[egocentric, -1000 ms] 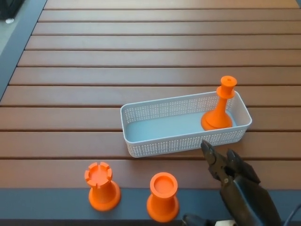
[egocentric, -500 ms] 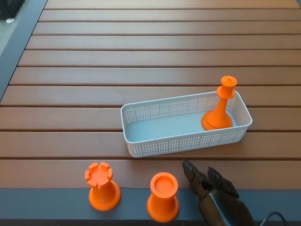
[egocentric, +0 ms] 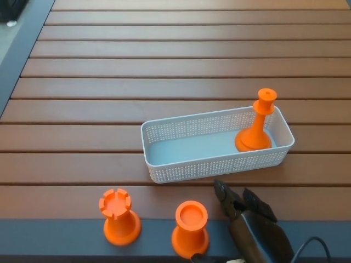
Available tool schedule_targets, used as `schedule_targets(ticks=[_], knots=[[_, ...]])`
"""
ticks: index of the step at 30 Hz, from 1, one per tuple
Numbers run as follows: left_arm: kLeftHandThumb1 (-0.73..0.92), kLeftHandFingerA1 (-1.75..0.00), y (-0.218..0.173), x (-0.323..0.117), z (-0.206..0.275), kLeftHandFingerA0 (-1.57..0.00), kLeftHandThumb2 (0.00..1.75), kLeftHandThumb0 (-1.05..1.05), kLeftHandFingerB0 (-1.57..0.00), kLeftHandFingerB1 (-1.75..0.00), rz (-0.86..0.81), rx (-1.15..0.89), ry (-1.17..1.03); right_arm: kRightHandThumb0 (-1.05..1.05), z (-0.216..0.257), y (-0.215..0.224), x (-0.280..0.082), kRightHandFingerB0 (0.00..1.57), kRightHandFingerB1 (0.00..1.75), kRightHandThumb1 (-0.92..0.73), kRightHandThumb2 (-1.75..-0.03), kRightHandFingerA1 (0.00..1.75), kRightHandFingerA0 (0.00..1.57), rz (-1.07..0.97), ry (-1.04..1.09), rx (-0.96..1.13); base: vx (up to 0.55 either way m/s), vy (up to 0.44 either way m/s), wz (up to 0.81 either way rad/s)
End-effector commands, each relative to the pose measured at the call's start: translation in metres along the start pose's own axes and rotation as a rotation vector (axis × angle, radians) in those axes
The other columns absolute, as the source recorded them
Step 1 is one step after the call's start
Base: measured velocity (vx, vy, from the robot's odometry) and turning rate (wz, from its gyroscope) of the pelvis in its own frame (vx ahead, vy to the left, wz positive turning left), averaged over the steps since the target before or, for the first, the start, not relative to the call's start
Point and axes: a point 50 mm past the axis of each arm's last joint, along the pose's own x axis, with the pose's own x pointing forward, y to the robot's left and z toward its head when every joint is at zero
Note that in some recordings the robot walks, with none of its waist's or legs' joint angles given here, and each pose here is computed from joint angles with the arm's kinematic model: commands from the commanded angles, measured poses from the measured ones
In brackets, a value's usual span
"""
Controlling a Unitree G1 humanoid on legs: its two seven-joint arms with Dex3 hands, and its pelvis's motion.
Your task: Using the right hand to place 3 different shape and weight chess pieces into a small container
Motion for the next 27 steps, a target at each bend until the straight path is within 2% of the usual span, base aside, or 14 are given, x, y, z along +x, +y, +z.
schedule_targets(ticks=[1, 6, 7, 10, 11, 14, 15, 16, 20, 21, 24, 25, 26, 27], knots=[[0.45, -1.31, 0.003, -0.001, -0.002, -1.43, 1.22, -0.05, -1.44, -1.30, 0.009, -0.029, 0.009, -0.89, 0.007, 0.003, -0.001, 0.00, 0.02, -0.49, -0.88, 0.15, 0.00, -0.021, -0.012, 0.020, 0.00, 0.000, 0.00], [0.44, -1.31, 0.003, -0.001, -0.002, -1.45, 1.22, -0.06, -1.44, -1.31, 0.017, 0.017, 0.018, -0.88, 0.015, 0.008, -0.004, 0.04, 0.02, -0.50, -0.88, 0.15, 0.00, -0.015, -0.037, 0.003, 0.00, 0.000, 0.00], [0.41, -1.33, 0.003, -0.002, -0.003, -1.46, 1.21, -0.06, -1.46, -1.32, 0.012, 0.003, 0.017, -0.82, 0.017, 0.009, -0.004, 0.00, 0.15, -0.51, -0.73, 0.00, 0.00, -0.001, -0.034, 0.001, 0.00, 0.000, 0.00], [0.41, -1.33, 0.003, -0.004, -0.004, -1.46, 1.21, -0.06, -1.46, -1.32, 0.006, -0.019, 0.016, -0.82, 0.019, 0.012, -0.005, 0.00, 0.15, -0.51, -0.73, 0.00, 0.00, 0.020, -0.030, -0.004, 0.00, 0.000, 0.00], [0.40, -1.32, 0.003, -0.004, -0.004, -1.44, 1.21, -0.03, -1.45, -1.31, 0.012, -0.017, 0.019, -0.87, 0.018, 0.013, -0.004, 0.00, 0.03, -0.48, -0.87, 0.16, 0.00, 0.017, -0.018, -0.003, 0.00, 0.000, 0.00], [0.40, -1.32, 0.003, -0.004, -0.004, -1.44, 1.21, -0.03, -1.45, -1.31, 0.020, -0.014, 0.024, -0.87, 0.015, 0.014, -0.003, 0.00, 0.03, -0.48, -0.87, 0.16, 0.00, 0.013, 0.000, -0.004, 0.00, 0.000, 0.00], [0.42, -1.32, 0.002, -0.004, -0.004, -1.45, 1.22, -0.03, -1.45, -1.31, 0.015, -0.007, 0.017, -0.85, 0.013, 0.014, -0.001, 0.05, 0.12, -0.43, -0.72, 0.04, 0.00, 0.013, 0.014, 0.009, 0.00, 0.000, 0.00], [0.43, -1.33, 0.001, -0.003, -0.003, -1.45, 1.22, -0.04, -1.45, -1.32, 0.010, 0.004, 0.013, -0.83, 0.011, 0.014, 0.001, 0.00, 0.22, -0.56, -0.59, 0.03, 0.00, 0.013, 0.034, 0.026, 0.00, 0.000, 0.00], [0.43, -1.33, 0.000, -0.003, -0.003, -1.45, 1.22, -0.04, -1.45, -1.32, 0.013, 0.011, 0.019, -0.83, 0.011, 0.014, 0.002, 0.00, 0.22, -0.56, -0.59, 0.03, 0.00, 0.013, 0.042, 0.029, 0.00, 0.000, 0.00], [0.12, -1.31, -0.001, -0.002, -0.003, -1.50, 1.74, -0.16, -1.43, -1.26, 0.010, -0.004, 0.026, -0.84, 0.013, 0.016, 0.002, 0.01, 0.02, -0.47, -0.88, 0.20, 0.00, 0.024, 0.039, 0.035, 0.00, 0.000, 0.00], [0.12, -1.31, -0.001, -0.002, -0.003, -1.50, 1.74, -0.16, -1.43, -1.26, 0.009, -0.011, 0.029, -0.84, 0.013, 0.017, 0.003, 0.01, 0.02, -0.47, -0.88, 0.20, 0.00, 0.029, 0.039, 0.037, 0.00, 0.000, 0.00], [0.49, -1.35, -0.002, -0.001, -0.004, -1.46, 1.26, -0.04, -1.48, -1.35, 0.005, -0.026, 0.036, -0.79, 0.014, 0.019, 0.004, 0.11, 0.10, -0.47, -0.88, 0.33, 0.03, 0.031, 0.038, 0.053, 0.00, 0.000, 0.00], [0.49, -1.35, -0.003, -0.001, -0.004, -1.46, 1.26, -0.04, -1.48, -1.35, 0.003, -0.038, 0.041, -0.79, 0.014, 0.020, 0.005, 0.11, 0.10, -0.47, -0.88, 0.33, 0.03, 0.033, 0.037, 0.064, 0.00, 0.000, 0.00], [0.52, -1.35, -0.004, -0.001, -0.005, -1.44, 1.27, -0.04, -1.48, -1.35, 0.002, -0.050, 0.047, -0.85, 0.014, 0.021, 0.006, 0.15, 0.08, -0.51, -0.87, 0.47, 0.04, 0.031, 0.036, 0.079, 0.00, 0.000, 0.00]])
